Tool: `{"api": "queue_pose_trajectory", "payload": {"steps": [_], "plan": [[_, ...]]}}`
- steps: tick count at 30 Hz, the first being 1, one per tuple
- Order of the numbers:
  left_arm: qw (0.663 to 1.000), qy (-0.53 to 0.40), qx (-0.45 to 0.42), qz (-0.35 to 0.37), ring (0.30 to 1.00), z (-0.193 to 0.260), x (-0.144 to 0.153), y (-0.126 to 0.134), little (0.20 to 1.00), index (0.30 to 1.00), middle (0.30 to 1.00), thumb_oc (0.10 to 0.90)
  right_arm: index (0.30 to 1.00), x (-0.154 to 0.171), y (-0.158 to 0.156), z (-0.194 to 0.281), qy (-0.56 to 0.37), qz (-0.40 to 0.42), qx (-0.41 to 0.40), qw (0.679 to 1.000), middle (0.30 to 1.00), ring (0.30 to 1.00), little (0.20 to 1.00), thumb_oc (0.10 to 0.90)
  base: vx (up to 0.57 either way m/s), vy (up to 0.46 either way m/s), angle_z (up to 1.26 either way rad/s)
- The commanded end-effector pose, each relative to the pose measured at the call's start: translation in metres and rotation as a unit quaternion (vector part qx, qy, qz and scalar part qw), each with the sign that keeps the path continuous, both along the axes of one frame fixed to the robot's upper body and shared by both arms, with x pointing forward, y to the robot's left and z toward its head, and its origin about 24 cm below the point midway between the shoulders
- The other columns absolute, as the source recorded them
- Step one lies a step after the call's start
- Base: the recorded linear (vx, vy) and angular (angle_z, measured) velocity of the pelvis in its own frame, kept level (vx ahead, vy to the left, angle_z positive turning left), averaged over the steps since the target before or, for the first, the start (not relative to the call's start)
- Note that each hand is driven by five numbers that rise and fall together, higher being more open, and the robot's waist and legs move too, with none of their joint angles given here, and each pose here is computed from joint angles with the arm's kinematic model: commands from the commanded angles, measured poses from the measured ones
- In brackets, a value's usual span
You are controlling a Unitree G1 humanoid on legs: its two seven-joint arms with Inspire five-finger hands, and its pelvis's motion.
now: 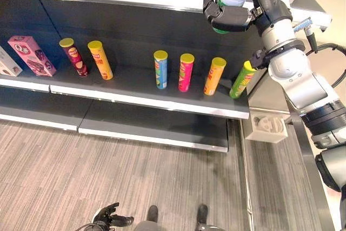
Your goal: Put the goods on the table back onto the shelves and tidy them up.
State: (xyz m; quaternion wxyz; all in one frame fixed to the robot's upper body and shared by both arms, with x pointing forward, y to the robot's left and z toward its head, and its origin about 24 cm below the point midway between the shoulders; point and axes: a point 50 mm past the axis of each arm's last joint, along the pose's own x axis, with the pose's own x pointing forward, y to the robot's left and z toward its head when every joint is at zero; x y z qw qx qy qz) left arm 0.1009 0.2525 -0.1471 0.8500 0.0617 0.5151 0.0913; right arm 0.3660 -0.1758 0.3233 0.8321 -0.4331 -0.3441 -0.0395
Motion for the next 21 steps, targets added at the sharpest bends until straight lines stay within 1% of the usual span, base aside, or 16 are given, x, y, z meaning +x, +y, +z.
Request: {"api": "queue_pose_trajectory", "payload": {"steps": [1,4,9,11,15,16,17,21], "plan": [[1.000,-0.007,0.027,0.003,0.900,0.006,-0.002,0.019,0.900,0.900,0.900,0.800,0.300,-0.027,0.002,0.085,-0.138,0.013,0.035,0.990,0.300,0.300,0.300,0.400,0.17,-0.115,0.55],[1.000,-0.001,0.018,0.000,0.900,0.003,-0.005,0.012,0.900,0.900,0.900,0.800,0.300,-0.025,-0.003,0.088,-0.140,0.004,0.053,0.989,0.300,0.300,0.300,0.400,0.15,-0.107,0.31],[1.000,0.004,0.016,0.002,0.900,0.002,-0.008,0.012,0.900,0.900,0.900,0.800,0.300,-0.025,-0.004,0.089,-0.141,0.002,0.057,0.988,0.300,0.300,0.300,0.400,0.04,-0.038,0.23],[1.000,0.002,0.015,0.002,0.900,0.002,-0.007,0.010,0.900,0.900,0.900,0.800,0.300,-0.016,-0.020,0.094,-0.133,-0.041,0.081,0.987,0.300,0.300,0.300,0.400,0.13,-0.186,0.13],[1.000,0.004,0.021,0.003,0.900,0.002,-0.008,0.013,0.900,0.900,0.900,0.800,0.300,-0.012,-0.034,0.094,-0.125,-0.080,0.078,0.986,0.300,0.300,0.300,0.400,0.05,-0.069,0.75],[1.000,0.009,0.023,0.005,0.900,0.002,-0.011,0.014,0.900,0.900,0.900,0.800,0.300,-0.011,-0.043,0.095,-0.123,-0.102,0.083,0.984,0.300,0.300,0.300,0.400,0.03,-0.043,0.43],[1.000,0.009,0.023,0.005,0.900,0.002,-0.011,0.014,0.900,0.900,0.900,0.800,0.300,-0.011,-0.043,0.096,-0.124,-0.102,0.083,0.984,0.300,0.300,0.300,0.400,0.04,-0.046,0.43],[0.999,0.017,0.030,0.006,0.900,0.001,-0.014,0.016,0.900,0.900,0.900,0.800,0.300,-0.010,-0.064,0.100,-0.120,-0.147,0.096,0.977,0.300,0.300,0.300,0.400,0.01,-0.044,0.35]]}}
